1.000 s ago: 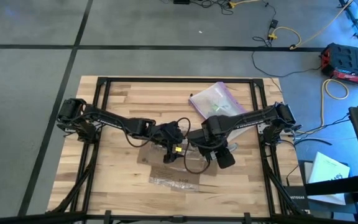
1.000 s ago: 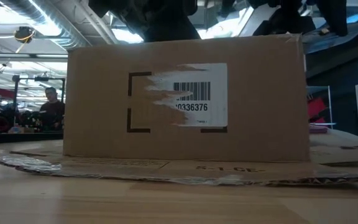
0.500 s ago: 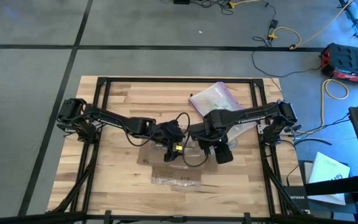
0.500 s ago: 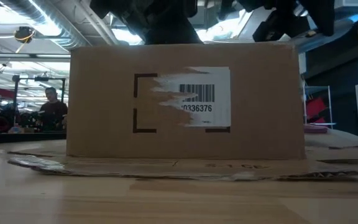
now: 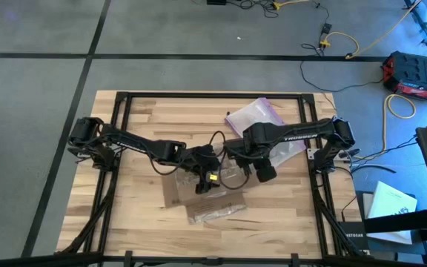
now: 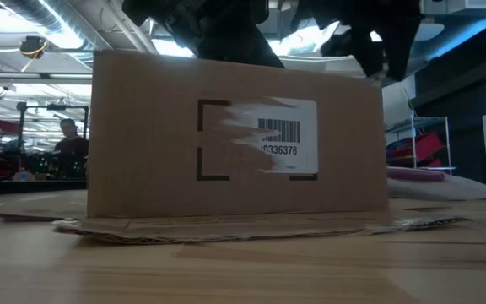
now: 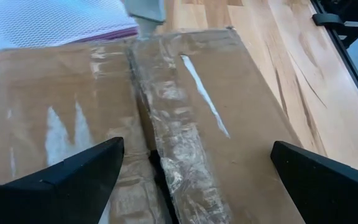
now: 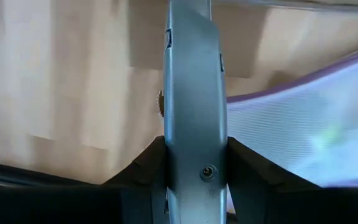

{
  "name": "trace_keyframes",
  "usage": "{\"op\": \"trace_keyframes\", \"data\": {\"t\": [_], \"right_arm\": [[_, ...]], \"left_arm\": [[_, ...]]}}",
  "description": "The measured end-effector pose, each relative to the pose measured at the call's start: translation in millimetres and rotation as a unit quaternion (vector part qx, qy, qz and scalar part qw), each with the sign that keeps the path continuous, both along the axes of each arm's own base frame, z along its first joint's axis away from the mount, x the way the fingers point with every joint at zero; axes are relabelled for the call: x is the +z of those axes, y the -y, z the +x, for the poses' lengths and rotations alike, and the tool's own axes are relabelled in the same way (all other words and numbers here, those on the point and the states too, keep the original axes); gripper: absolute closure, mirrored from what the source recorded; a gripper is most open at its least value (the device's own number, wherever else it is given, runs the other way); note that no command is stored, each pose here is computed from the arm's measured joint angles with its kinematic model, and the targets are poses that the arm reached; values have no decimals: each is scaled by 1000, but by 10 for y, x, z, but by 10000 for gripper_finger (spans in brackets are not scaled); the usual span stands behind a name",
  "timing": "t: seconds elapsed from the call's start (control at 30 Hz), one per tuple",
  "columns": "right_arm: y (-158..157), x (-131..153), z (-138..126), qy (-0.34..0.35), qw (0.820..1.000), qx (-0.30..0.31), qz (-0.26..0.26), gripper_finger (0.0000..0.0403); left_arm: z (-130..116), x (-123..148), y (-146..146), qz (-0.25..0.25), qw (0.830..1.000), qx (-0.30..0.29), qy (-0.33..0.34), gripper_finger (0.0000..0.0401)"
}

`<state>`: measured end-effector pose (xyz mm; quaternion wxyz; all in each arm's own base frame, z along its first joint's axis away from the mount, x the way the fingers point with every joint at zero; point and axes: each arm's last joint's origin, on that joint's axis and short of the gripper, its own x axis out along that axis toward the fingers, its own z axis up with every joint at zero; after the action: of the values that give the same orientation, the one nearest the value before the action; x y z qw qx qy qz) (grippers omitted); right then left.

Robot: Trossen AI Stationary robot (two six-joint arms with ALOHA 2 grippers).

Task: Unpack boxes
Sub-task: Break down the cardboard box using a cutter until it is fully flat

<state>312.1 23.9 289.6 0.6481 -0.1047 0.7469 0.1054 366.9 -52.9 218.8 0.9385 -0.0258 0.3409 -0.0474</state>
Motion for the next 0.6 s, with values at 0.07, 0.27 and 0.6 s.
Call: {"op": "trace_keyframes", "data": {"t": [0.07,0.27,0.6], "right_arm": [[-5,1,0,1,999,30,-27,291],[11,-15,13,-3,997,60,-50,291],[61,-123,102,-17,989,99,-106,291]], "left_arm": [[1,1,-1,0,1000,0,1,1],[6,7,1,0,1000,0,5,1],[14,12,3,1,1000,2,11,1]]}}
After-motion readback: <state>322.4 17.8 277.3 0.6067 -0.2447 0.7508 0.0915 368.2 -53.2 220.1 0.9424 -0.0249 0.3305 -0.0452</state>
